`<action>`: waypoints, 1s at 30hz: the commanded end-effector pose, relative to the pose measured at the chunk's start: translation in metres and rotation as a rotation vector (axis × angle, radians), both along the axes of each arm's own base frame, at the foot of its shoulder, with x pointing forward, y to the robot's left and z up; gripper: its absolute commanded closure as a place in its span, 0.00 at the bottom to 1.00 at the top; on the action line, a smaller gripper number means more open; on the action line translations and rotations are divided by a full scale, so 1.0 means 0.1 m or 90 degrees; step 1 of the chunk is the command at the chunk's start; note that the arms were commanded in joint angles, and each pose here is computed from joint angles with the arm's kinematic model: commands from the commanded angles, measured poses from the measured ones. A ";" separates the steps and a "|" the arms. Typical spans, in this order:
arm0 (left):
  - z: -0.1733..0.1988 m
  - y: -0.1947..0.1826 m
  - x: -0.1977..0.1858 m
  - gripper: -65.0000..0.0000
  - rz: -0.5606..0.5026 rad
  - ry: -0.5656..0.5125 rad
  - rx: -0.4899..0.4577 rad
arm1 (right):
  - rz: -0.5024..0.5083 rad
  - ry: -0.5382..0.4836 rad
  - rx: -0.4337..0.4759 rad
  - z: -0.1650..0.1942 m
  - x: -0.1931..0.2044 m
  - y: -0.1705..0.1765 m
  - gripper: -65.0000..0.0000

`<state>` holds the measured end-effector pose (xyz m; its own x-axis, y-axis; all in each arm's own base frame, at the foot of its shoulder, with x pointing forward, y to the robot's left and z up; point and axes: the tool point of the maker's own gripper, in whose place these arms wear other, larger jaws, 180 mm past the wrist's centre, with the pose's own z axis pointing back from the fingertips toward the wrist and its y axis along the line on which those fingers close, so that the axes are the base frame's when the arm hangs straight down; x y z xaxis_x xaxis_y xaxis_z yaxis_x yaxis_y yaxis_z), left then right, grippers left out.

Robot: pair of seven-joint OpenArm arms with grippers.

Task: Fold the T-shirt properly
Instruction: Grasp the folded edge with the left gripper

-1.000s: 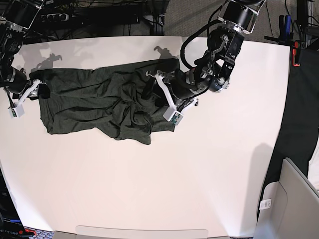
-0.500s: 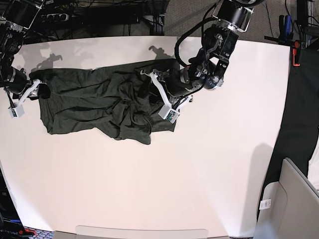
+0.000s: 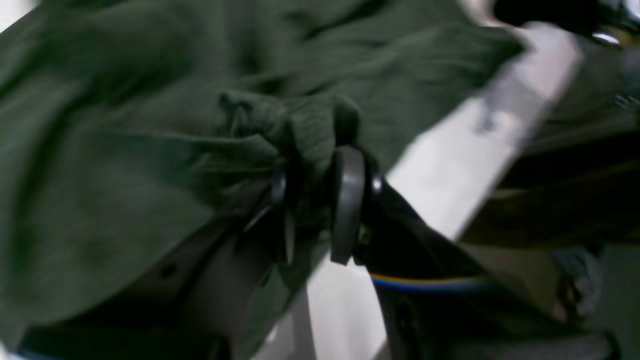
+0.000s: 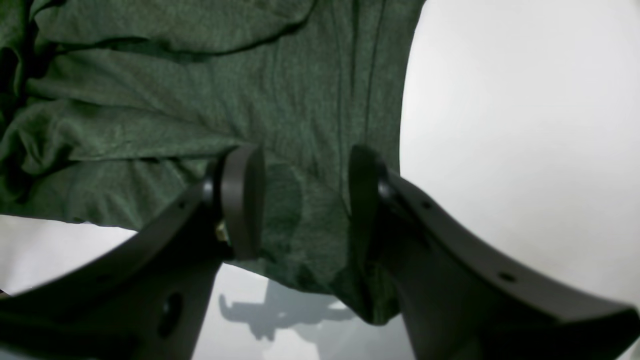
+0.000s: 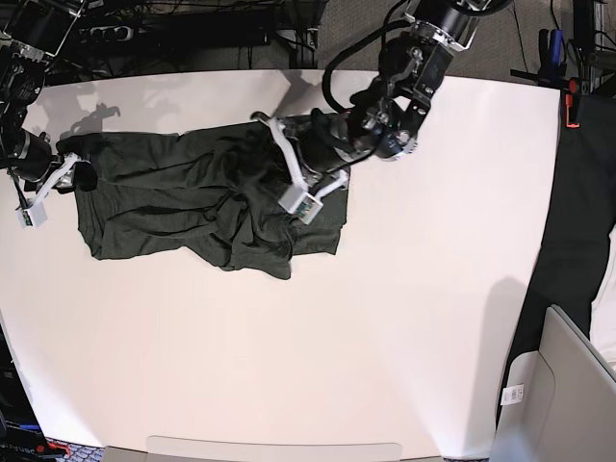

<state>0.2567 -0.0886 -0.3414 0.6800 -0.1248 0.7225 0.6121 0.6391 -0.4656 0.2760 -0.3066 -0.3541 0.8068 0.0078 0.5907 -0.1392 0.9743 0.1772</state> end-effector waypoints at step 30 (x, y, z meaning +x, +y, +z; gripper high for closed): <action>0.12 0.17 0.23 0.85 0.052 -0.056 -0.029 | 0.006 -0.033 -0.011 0.16 0.09 -0.05 0.62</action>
<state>0.2756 -0.0711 -0.3397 0.6435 -0.0561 0.7633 0.5863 0.6772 -0.4445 0.2751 -0.3066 -0.3548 0.8082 0.0083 0.5888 -0.1391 0.9743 0.1772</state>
